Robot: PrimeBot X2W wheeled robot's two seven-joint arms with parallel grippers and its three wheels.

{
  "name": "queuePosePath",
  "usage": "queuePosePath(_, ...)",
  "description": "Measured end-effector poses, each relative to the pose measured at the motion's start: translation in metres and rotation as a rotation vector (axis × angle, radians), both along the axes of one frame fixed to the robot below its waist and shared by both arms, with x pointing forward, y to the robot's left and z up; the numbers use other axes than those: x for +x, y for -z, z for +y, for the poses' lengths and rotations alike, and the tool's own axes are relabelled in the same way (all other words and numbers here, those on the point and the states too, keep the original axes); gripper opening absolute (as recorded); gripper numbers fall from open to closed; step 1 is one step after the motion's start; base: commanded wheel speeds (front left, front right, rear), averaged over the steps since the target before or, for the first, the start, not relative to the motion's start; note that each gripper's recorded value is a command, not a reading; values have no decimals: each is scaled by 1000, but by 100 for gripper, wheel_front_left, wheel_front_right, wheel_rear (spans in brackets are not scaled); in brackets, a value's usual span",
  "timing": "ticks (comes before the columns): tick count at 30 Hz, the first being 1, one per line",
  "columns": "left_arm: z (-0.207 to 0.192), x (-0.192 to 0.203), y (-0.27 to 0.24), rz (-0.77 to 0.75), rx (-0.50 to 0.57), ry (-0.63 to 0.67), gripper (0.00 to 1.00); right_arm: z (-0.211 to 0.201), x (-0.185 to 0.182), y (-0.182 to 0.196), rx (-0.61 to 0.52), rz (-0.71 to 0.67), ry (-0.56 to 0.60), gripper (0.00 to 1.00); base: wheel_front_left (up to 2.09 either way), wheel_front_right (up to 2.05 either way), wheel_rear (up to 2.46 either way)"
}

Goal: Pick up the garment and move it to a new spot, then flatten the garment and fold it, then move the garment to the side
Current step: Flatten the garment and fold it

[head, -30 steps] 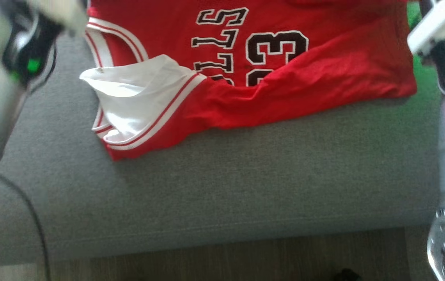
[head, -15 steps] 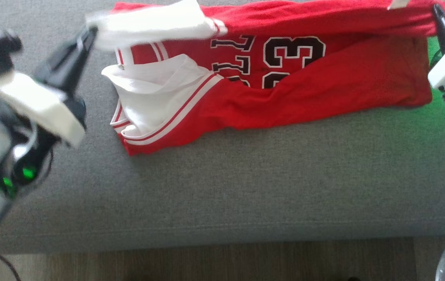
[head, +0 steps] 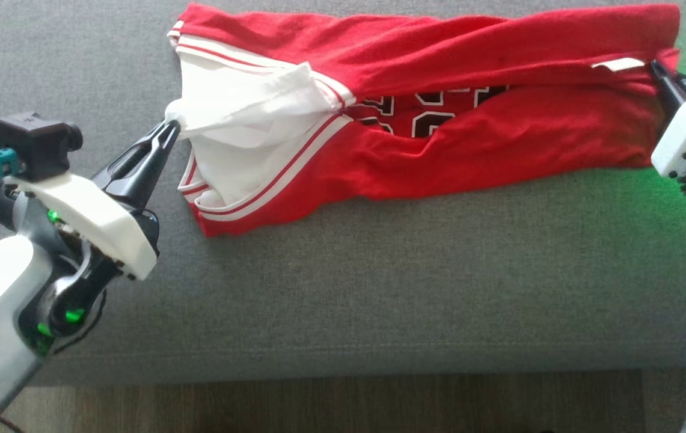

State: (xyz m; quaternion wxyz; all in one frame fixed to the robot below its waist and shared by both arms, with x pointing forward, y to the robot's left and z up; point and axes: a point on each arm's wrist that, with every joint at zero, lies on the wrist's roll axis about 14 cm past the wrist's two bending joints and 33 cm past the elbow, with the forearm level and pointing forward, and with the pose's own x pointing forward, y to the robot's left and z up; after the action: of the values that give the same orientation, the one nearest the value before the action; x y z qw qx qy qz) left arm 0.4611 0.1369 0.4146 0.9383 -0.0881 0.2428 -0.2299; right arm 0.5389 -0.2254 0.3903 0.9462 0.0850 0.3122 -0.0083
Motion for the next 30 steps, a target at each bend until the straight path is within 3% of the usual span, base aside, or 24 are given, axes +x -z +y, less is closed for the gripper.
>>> queuePosePath(1,1,0,0,1,3,-3,0,0,-1,-1,-1,-1,0,1,0,0,0)
queuePosePath(2,2,0,1,2,6,-13,0,0,-2,-3,-1,-5,0,33,0,0,0)
queuePosePath(3,1,-1,1,3,5,-19,13,-1,-3,-5,-1,-11,4,91,0,0,0)
queuePosePath(4,1,-1,1,3,5,-19,46,-1,-3,-5,-1,-11,4,100,0,0,0)
queuePosePath(5,1,-2,1,4,0,-33,100,-3,-3,-8,2,-25,15,100,0,0,0)
queuePosePath(13,0,-11,-23,-88,-89,-183,100,-8,-7,-62,35,-255,91,100,0,0,0)
queuePosePath(18,4,-24,-37,-164,-72,-269,100,-4,-30,-89,-10,-391,88,100,0,0,0)
queuePosePath(24,-16,-44,-55,-240,-76,-316,100,-12,-60,-78,-17,-388,129,100,0,0,0)
queuePosePath(30,-34,-64,-62,-275,-104,-322,100,-8,-67,-51,59,-336,164,100,0,0,0)
